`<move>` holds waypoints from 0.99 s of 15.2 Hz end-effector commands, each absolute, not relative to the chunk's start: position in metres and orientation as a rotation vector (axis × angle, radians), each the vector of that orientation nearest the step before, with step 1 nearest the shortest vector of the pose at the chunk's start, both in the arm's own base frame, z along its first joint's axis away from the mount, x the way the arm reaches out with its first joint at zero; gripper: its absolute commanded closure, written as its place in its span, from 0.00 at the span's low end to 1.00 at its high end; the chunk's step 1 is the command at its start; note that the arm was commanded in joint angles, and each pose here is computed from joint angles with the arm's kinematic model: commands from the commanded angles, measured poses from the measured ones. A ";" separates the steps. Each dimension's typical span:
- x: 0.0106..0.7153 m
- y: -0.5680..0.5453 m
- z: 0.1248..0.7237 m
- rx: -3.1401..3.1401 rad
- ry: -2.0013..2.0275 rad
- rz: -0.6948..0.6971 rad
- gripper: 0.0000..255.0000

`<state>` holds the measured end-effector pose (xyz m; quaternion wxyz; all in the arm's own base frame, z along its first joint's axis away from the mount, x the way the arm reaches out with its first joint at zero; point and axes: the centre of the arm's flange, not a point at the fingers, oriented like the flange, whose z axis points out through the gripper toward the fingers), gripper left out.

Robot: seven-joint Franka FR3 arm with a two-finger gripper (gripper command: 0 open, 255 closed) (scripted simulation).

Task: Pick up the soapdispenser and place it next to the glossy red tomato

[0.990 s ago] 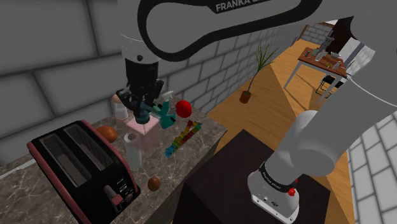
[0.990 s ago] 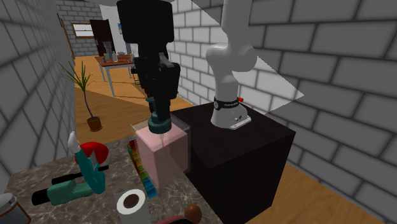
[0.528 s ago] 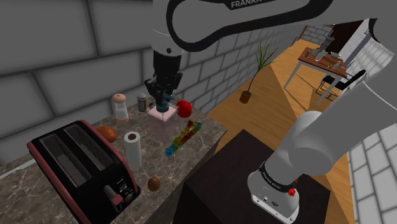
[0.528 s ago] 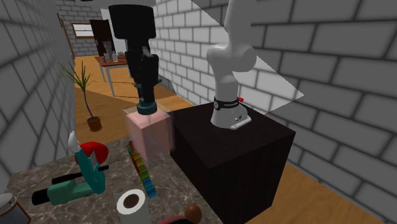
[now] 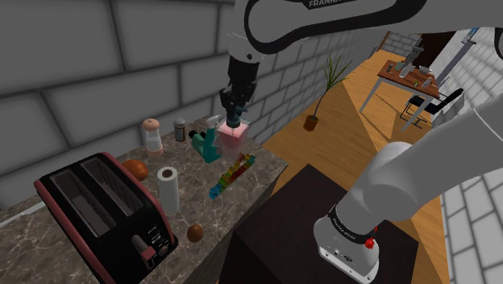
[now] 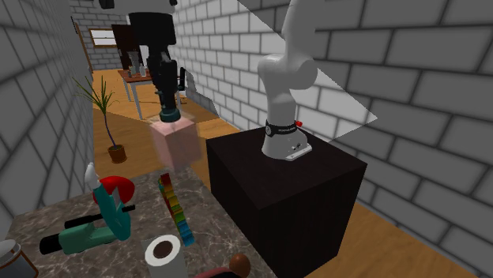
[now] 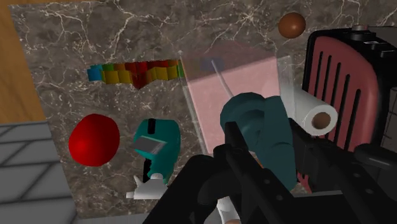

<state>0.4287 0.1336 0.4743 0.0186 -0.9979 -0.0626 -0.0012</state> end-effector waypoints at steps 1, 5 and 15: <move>0.431 0.106 0.472 -3.098 -0.197 -0.004 1.00; 0.435 0.054 0.472 -3.098 -0.197 -0.004 1.00; 0.445 -0.078 0.473 -3.098 -0.197 -0.004 1.00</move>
